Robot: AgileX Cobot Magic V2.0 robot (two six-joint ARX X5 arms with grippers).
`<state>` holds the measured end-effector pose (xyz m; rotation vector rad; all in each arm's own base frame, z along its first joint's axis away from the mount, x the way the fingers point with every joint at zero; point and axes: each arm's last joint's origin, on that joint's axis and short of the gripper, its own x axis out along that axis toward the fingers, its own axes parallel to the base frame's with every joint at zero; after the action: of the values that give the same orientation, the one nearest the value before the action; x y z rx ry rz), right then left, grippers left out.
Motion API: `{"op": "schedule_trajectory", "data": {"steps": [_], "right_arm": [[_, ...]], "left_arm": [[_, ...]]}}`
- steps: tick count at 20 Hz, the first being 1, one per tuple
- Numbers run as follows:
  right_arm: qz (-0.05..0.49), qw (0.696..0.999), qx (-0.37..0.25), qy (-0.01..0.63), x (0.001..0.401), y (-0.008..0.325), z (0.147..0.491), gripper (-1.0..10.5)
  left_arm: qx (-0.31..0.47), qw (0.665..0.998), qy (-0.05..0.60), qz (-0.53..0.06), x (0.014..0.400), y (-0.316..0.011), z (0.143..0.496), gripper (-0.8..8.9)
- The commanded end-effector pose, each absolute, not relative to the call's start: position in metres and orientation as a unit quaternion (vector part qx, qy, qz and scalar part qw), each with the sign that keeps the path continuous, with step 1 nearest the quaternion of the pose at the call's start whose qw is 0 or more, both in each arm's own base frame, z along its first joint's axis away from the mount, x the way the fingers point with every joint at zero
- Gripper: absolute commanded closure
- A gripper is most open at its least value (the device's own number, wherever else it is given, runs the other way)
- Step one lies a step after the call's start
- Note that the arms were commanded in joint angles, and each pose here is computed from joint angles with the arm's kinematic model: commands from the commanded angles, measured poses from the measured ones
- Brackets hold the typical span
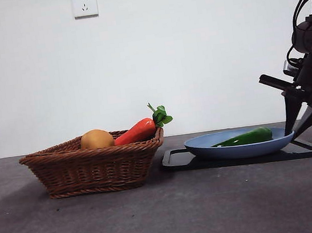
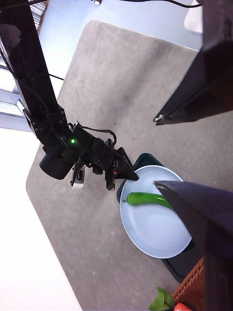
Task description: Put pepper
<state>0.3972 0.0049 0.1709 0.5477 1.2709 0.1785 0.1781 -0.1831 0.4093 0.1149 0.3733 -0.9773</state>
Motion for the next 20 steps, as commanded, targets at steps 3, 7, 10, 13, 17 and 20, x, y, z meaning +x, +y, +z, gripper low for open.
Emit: {"op": "schedule_trajectory", "data": {"steps": [3,7,10,13,17,20], "right_arm": [[0.084,0.765,0.248,0.588,0.401,0.006,0.171,7.8],[0.085,0.781,0.21,0.582,0.387,0.0,0.198,7.8],[0.101,0.801,0.184,0.561,0.364,-0.001,0.243,7.8],[0.141,0.817,0.138,0.542,0.325,0.007,0.293,7.8],[0.201,0.824,0.075,0.525,0.258,0.029,0.347,7.8],[0.238,0.832,0.047,0.499,0.213,0.041,0.374,7.8]], "left_arm": [[0.051,0.864,0.173,-0.469,0.178,-0.186,0.412,6.05],[0.055,0.862,0.185,-0.468,0.177,-0.186,0.41,6.05],[0.056,0.862,0.187,-0.468,0.177,-0.185,0.41,6.05],[0.056,0.862,0.187,-0.468,0.177,-0.185,0.41,6.06],[0.059,0.859,0.2,-0.467,0.177,-0.185,0.407,6.08],[0.062,0.858,0.208,-0.466,0.176,-0.184,0.406,6.08]]}}
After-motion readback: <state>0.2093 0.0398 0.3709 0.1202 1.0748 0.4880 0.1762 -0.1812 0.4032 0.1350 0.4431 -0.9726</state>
